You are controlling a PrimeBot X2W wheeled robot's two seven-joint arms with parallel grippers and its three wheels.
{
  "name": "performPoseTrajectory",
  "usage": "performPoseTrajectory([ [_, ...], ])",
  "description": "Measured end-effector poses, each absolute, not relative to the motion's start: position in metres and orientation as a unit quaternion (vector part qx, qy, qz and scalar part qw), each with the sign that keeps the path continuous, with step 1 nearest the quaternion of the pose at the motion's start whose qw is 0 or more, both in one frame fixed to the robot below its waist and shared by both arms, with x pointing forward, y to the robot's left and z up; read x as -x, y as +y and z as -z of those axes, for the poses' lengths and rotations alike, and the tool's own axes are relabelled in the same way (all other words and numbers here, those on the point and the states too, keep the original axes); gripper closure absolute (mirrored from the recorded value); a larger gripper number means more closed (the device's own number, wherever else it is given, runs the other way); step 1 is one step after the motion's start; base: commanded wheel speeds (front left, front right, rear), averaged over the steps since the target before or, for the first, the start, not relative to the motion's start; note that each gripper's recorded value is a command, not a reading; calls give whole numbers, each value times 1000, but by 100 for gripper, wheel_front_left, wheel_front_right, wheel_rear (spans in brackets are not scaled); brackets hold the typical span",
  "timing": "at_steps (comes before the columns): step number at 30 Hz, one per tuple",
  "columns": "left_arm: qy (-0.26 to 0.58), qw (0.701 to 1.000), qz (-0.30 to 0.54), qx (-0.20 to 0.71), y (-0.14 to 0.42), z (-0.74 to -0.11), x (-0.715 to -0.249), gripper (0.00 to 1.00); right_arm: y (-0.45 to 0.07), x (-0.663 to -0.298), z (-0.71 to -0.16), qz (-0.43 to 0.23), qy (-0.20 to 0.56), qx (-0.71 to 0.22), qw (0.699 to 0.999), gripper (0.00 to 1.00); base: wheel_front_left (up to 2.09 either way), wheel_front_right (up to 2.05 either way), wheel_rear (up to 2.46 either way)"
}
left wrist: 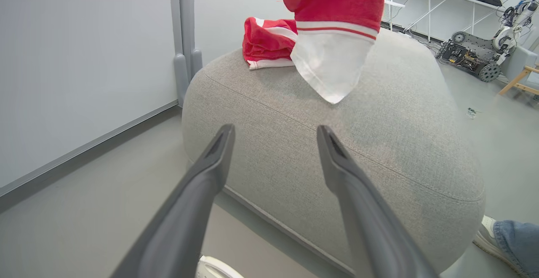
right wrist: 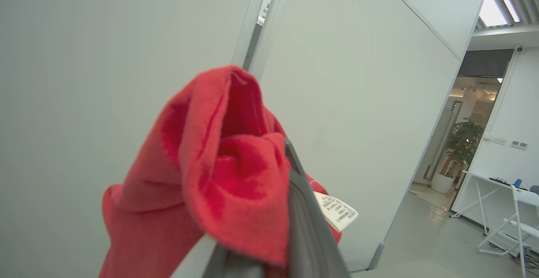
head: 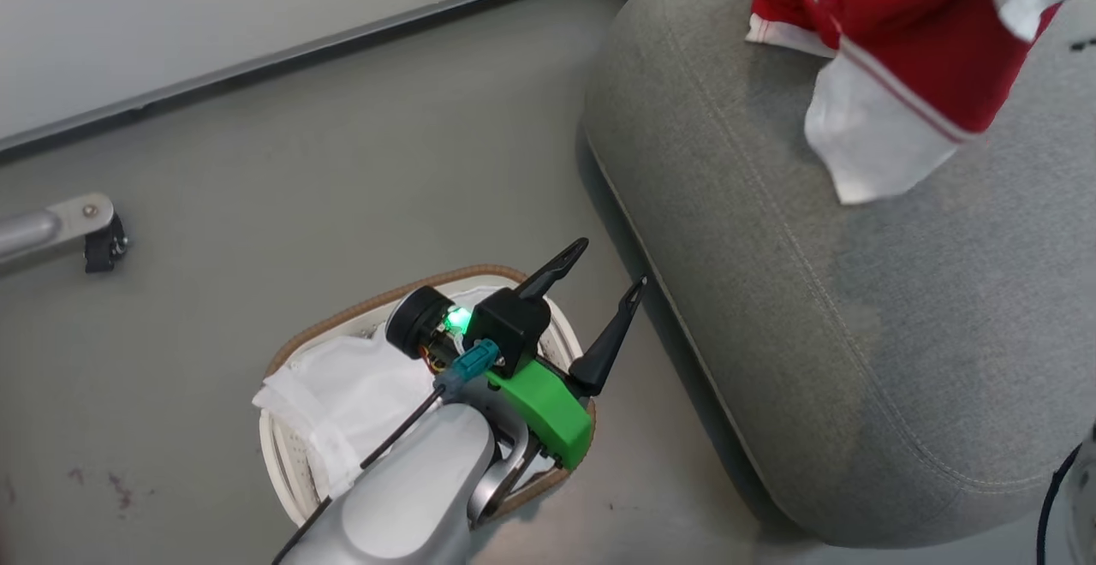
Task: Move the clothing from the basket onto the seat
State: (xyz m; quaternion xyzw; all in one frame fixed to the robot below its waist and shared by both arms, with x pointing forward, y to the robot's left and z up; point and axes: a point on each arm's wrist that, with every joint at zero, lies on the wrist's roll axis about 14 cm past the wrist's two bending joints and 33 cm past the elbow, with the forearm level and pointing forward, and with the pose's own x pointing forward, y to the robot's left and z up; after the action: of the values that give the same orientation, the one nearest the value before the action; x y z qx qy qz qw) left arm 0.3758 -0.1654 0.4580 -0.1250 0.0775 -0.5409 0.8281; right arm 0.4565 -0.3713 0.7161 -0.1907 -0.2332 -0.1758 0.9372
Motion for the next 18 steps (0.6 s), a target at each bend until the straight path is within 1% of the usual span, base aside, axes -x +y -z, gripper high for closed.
performPoseTrajectory([
  [4,78,833,534,126,-158,-448,-392,0,-394,-477,-727,198,-237,194,931,100,0,0,0],
  [7,82,834,531,127,-155,-437,-402,0,-418,-489,-715,224,-219,188,931,100,0,0,0],
  [14,101,842,514,131,-142,-404,-427,0,-468,-502,-650,276,-130,197,932,100,0,0,0],
  [16,107,845,508,132,-138,-394,-432,0,-476,-501,-621,286,-101,192,933,100,0,0,0],
  [18,118,847,501,134,-133,-382,-436,0,-480,-498,-580,293,-57,183,937,100,0,0,0],
])
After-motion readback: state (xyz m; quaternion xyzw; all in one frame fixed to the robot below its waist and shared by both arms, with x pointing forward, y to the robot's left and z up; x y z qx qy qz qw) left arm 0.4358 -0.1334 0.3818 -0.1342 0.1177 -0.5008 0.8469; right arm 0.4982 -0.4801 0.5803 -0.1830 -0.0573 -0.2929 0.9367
